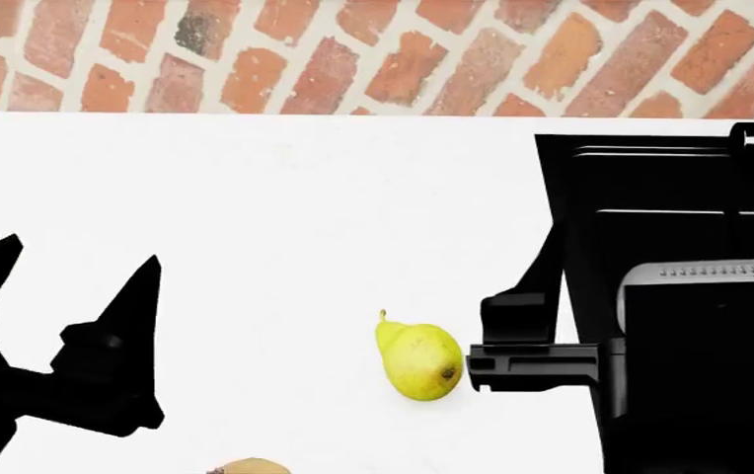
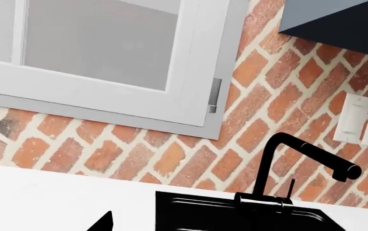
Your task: There is a mixed pile of frozen fruits and vegetables on the counter. Locate all the frozen vegetables and place the items in a bowl on the counter. Take all the frozen fruits and defrost them in a running sink.
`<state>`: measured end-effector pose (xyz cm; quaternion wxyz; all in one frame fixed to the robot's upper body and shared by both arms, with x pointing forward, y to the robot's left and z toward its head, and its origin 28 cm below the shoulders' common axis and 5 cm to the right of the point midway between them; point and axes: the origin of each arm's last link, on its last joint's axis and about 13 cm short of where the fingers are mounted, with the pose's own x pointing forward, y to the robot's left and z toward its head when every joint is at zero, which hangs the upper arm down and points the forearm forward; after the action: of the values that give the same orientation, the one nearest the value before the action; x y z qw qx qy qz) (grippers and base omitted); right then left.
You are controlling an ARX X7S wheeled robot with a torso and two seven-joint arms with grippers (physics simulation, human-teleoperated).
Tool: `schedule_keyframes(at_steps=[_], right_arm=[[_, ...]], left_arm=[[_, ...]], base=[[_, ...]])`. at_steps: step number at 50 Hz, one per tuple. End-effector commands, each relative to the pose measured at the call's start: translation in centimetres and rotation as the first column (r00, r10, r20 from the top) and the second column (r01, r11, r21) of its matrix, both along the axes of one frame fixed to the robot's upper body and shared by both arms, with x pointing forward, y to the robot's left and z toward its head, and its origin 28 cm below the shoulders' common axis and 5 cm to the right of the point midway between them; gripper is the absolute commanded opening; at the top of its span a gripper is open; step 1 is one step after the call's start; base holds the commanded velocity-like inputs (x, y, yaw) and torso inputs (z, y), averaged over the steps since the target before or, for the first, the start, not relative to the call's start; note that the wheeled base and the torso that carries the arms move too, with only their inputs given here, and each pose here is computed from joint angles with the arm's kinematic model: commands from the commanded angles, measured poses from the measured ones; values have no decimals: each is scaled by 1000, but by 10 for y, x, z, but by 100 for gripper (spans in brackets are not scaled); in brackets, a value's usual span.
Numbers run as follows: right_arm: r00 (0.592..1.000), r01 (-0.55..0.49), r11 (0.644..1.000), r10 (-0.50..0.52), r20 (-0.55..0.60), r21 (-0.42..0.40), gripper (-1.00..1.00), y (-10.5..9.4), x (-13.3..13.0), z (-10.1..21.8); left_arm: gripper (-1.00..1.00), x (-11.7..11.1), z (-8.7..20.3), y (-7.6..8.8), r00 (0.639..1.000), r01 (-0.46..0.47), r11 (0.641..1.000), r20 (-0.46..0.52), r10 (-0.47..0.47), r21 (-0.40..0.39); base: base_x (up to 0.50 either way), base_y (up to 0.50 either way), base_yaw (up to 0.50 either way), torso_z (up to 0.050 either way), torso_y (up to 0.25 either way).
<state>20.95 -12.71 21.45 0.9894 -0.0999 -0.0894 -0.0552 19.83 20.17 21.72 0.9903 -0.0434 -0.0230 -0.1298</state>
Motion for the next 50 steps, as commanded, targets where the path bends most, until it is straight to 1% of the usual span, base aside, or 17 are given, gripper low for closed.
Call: schedule_keyframes(at_steps=[1, 2, 4, 7, 11, 13, 16, 20, 29, 32, 35, 36, 37, 39, 44, 46, 50], right_arm=[[1000, -13, 1000, 13, -12, 5, 100, 1, 1, -1], [1000, -12, 1000, 12, -14, 5, 100, 1, 0, -2], [1000, -14, 1000, 14, -16, 4, 100, 1, 0, -2], [1000, -13, 1000, 13, -13, 6, 100, 1, 0, -2], [1000, -11, 1000, 11, -15, 3, 100, 1, 0, -2], [1000, -10, 1000, 10, -15, 3, 100, 1, 0, -2], [1000, -12, 1000, 12, -16, 3, 100, 1, 1, -2], [1000, -16, 1000, 16, -23, 2, 100, 1, 2, -4], [1000, -14, 1000, 14, -27, 3, 100, 0, 1, -4], [999, -15, 1000, 15, -31, 3, 100, 0, 2, -6], [999, -13, 1000, 13, -31, 0, 100, 0, 2, -5], [999, -16, 1000, 16, -32, 1, 100, 1, 2, -5], [999, -17, 1000, 17, -32, 0, 100, 1, 2, -5], [999, -18, 1000, 18, -32, -2, 100, 1, 2, -5], [999, -20, 1000, 20, -34, -4, 100, 1, 2, -5], [999, -20, 1000, 20, -36, -4, 100, 1, 2, -6], [999, -24, 1000, 24, -35, -4, 100, 1, 2, -5]], left_arm=[[100, -9, -7, -11, 988, 150, 988, -38, -148, 36], [100, -8, -7, -12, 988, 149, 989, -44, -148, 26], [100, -9, -9, -13, 984, 172, 985, -61, -170, 32], [100, -10, -14, -18, 971, 229, 970, -84, -222, 77], [100, -11, -19, -15, 971, 227, 971, -99, -220, 74], [100, -16, -21, -14, 964, 252, 964, -113, -242, 86], [100, -20, -27, -16, 953, 289, 948, -139, -271, 134], [100, -22, -28, -16, 943, 314, 940, -155, -293, 132], [100, -17, -32, -25, 924, 357, 924, -195, -328, 138], [100, -15, -31, -25, 926, 350, 927, -199, -321, 134], [100, -20, -33, -21, 917, 368, 920, -219, -334, 134], [100, -17, -35, -23, 913, 369, 922, -229, -337, 115], [100, -15, -36, -23, 913, 368, 922, -234, -334, 117], [100, -15, -39, -20, 913, 362, 926, -245, -327, 110], [100, -12, -44, -18, 910, 356, 927, -267, -316, 115], [100, -10, -49, -18, 911, 346, 928, -284, -298, 137], [100, -9, -52, -18, 908, 348, 927, -296, -297, 140]], base=[[0, 0, 0, 0, 0], [0, 0, 0, 0, 0], [0, 0, 0, 0, 0], [0, 0, 0, 0, 0], [0, 0, 0, 0, 0], [0, 0, 0, 0, 0], [0, 0, 0, 0, 0], [0, 0, 0, 0, 0], [0, 0, 0, 0, 0], [0, 0, 0, 0, 0], [0, 0, 0, 0, 0], [0, 0, 0, 0, 0], [0, 0, 0, 0, 0], [0, 0, 0, 0, 0], [0, 0, 0, 0, 0], [0, 0, 0, 0, 0], [0, 0, 0, 0, 0]])
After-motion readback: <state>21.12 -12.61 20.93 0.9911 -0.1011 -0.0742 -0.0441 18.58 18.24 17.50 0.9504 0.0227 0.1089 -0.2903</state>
